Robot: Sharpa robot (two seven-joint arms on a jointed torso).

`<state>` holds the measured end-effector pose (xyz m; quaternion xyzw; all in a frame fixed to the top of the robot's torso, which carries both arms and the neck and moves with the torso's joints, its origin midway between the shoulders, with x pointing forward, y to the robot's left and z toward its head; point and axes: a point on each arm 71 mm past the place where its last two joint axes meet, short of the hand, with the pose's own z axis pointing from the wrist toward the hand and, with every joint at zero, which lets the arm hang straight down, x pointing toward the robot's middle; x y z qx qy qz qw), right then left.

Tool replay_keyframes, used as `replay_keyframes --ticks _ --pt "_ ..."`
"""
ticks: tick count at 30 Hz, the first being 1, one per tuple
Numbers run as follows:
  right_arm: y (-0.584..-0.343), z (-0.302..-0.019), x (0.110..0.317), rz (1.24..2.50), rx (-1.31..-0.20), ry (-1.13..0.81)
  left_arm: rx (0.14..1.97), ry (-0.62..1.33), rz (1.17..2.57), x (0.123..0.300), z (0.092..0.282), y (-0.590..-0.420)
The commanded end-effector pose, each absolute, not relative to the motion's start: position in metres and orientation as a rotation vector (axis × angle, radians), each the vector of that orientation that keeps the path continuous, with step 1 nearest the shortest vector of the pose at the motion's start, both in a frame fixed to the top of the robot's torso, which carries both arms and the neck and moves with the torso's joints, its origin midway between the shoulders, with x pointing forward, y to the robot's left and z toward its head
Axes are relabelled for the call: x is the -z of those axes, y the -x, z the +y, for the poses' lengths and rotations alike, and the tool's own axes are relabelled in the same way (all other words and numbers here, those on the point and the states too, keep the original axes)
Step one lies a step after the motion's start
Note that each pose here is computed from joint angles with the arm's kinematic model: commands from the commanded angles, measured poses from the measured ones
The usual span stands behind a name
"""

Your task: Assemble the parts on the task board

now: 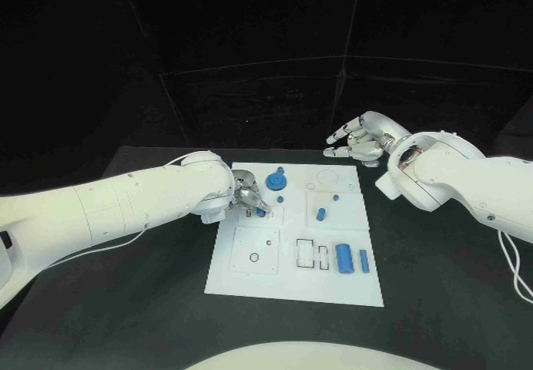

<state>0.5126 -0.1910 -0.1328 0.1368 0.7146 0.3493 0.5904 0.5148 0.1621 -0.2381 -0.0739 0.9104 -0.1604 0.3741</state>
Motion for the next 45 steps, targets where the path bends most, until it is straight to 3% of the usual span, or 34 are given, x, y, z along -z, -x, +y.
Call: replay_keyframes --ticks 1,33,41,45 --pt "-0.513 -0.190 0.131 1.661 -0.820 -0.306 0.393 0.165 2.361 0.241 0.161 -0.513" --pt "-0.514 -0.191 0.131 1.654 -0.817 -0.310 0.413 0.213 2.306 0.235 0.165 -0.514" --pt "-0.515 -0.192 0.131 1.652 -0.815 -0.310 0.492 0.248 2.270 0.212 0.164 -0.516" --pt "-0.516 -0.196 0.132 1.648 -0.810 -0.315 0.538 0.249 2.252 0.192 0.165 -0.520"
